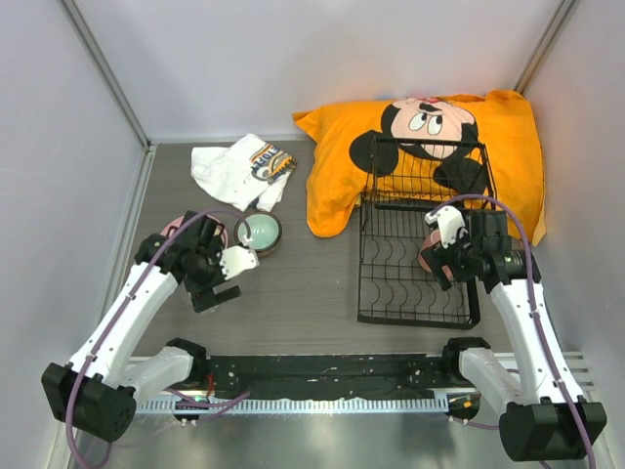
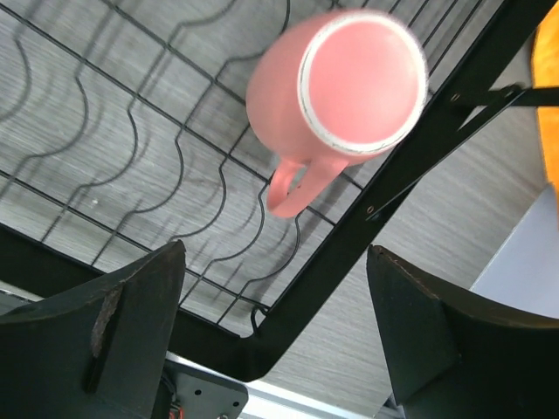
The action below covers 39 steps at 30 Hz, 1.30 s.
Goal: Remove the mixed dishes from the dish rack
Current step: Place the cup at the center of the board, then pick up the cup from the dish rack.
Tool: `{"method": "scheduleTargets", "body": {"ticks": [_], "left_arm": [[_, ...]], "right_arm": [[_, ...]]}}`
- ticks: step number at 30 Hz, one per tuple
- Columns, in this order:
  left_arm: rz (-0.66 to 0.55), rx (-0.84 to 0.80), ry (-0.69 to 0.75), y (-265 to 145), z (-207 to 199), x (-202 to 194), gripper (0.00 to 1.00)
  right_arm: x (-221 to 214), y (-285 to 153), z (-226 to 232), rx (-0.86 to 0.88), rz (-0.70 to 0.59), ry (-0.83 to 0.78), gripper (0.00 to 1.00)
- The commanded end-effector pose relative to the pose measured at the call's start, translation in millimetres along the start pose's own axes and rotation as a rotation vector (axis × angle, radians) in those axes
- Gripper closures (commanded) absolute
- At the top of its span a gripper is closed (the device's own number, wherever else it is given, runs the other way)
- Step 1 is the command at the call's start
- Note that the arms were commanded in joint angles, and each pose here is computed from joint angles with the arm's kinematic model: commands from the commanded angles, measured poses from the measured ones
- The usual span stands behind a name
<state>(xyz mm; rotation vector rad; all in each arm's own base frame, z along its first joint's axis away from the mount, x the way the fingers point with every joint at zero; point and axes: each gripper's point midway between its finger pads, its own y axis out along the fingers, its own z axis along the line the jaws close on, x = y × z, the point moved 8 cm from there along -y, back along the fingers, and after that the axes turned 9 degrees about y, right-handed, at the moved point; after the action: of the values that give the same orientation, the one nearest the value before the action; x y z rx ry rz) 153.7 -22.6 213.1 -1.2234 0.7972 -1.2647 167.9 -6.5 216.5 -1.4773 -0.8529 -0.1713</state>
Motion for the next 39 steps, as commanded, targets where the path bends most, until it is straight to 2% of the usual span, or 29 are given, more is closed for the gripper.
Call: {"method": "scheduleTargets", "body": {"ticks": [1,8,20,24,34,39], "left_arm": [[-0.091,0.019,-0.021,-21,5,11,0.0],[-0.131,0.052,-0.035,-31,14,19,0.0],[-0.155,0.061,-0.058,-28,18,24,0.0],[-0.158,0.055,-0.061,-26,18,25,0.0],[-0.163,0.06,-0.074,-21,19,26,0.0],[-0.157,0.061,-0.073,-19,20,25,0.0]], "right_arm": [[-4,13,-8,-0.059,0.037,-0.015,0.14],[-9,35,-11,-0.07,0.053,-0.013,0.2],[-21,70,-12,-0.094,0.026,-0.002,0.36],[-22,77,-12,-0.106,-0.018,-0.009,0.42],[-19,77,-11,-0.105,-0.08,-0.038,0.49],[-21,80,-11,-0.099,-0.067,-0.039,0.53]]}}
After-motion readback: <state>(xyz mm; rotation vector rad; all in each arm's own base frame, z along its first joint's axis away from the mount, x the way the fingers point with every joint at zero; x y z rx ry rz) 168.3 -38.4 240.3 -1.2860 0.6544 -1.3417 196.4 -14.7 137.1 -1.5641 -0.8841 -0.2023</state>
